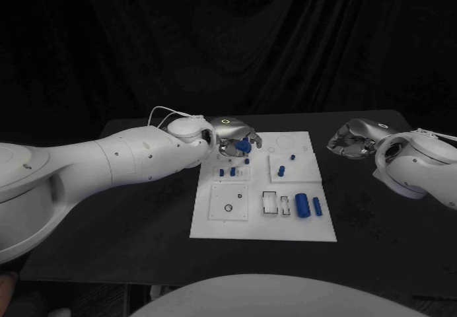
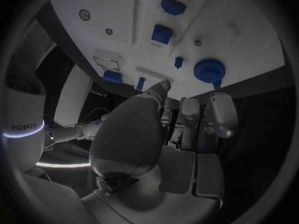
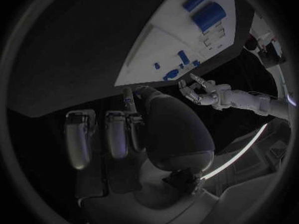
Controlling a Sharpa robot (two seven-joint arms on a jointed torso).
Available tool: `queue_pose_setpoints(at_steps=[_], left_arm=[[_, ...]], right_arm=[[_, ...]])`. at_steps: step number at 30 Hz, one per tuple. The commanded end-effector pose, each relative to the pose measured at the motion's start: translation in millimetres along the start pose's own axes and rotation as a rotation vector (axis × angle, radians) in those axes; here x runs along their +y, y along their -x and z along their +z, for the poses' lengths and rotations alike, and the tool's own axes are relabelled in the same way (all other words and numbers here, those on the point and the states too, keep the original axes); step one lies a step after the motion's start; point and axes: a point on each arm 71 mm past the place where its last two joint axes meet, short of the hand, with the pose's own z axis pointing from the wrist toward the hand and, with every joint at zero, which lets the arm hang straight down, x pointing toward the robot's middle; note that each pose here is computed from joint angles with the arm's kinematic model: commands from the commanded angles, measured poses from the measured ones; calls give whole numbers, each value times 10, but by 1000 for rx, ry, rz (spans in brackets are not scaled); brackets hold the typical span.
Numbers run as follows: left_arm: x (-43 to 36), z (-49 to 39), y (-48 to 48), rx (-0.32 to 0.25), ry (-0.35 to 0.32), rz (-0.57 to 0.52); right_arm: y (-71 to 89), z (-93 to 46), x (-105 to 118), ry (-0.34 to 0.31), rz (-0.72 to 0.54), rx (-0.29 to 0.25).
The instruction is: Assemble the parts on the task board
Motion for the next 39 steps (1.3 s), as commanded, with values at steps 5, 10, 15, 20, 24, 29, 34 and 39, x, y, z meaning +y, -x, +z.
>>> queue_pose_setpoints(at_steps=[5, 10, 15, 20, 24, 29, 34, 39], left_arm=[[-44, 40, -101, 85, -16, 71], [-58, 52, -159, 109, -12, 74], [-79, 67, -211, 120, -14, 71], [-73, 74, -238, 121, -9, 71], [-59, 70, -252, 120, -3, 71], [-40, 60, -258, 114, 7, 72], [-31, 55, -258, 109, 11, 73], [-14, 41, -256, 102, 17, 75]], right_arm=[[7, -13, 16, 10, 5, -17], [7, -11, 19, 10, 4, -16], [5, -6, 27, 12, 4, -15], [4, -6, 28, 12, 4, -14], [4, -7, 24, 10, 3, -13], [2, -3, 26, 10, 2, -11], [-4, 6, 33, 9, 0, -6], [-8, 11, 34, 8, -2, -2]])
